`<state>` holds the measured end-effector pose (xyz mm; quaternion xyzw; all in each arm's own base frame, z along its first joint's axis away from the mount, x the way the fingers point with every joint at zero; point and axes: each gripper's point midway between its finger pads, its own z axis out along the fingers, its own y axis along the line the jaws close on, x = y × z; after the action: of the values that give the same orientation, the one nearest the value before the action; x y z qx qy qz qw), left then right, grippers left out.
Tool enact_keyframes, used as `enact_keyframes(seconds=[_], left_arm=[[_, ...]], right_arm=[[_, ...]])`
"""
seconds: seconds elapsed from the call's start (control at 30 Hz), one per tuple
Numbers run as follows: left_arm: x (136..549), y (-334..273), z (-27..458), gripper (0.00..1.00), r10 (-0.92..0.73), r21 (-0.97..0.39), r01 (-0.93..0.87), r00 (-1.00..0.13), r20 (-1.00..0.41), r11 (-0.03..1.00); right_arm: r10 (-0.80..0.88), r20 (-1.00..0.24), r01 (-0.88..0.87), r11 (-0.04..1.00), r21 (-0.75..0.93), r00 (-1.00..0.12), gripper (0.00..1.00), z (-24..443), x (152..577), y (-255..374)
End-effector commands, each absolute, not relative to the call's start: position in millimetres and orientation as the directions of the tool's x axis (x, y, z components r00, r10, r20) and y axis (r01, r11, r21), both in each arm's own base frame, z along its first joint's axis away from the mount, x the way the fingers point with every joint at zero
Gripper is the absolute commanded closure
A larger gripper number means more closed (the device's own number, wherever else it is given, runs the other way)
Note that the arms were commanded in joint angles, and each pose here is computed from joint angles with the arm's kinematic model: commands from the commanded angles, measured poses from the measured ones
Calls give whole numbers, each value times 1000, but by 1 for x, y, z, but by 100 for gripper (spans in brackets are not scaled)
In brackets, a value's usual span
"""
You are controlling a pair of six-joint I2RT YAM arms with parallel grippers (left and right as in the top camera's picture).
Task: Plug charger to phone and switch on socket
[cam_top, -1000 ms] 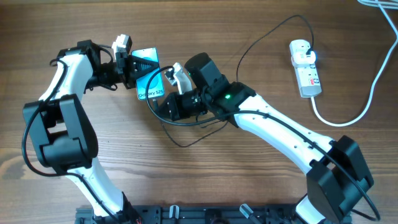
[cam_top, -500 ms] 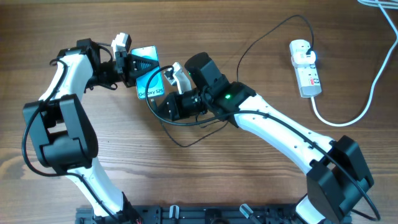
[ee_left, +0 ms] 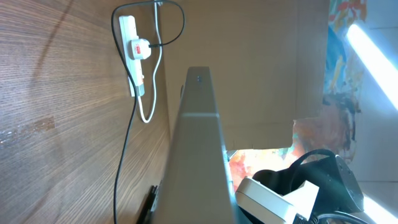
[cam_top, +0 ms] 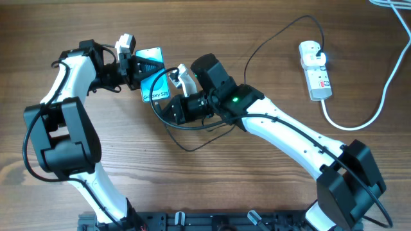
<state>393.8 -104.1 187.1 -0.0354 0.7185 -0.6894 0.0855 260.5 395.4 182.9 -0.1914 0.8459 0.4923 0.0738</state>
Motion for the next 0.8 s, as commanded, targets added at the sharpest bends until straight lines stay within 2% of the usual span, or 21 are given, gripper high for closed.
enact_keyframes(seconds=[0.0,0.37,0.77], left_arm=[[393,-104,199,96,-177,-996,83,-981,-84,15],[393,-104,199,96,-177,-996,83,-981,-84,15],[394,-104,199,96,-177,-996,88,-980,-90,17]], right_arm=[[-238,-339,-412,439,798,-910,95,192,262,396],[-204,-342,-399,484,779,-917,95,186,270,393],[-219,-326,-392,454,800,-920,96,191,265,396]])
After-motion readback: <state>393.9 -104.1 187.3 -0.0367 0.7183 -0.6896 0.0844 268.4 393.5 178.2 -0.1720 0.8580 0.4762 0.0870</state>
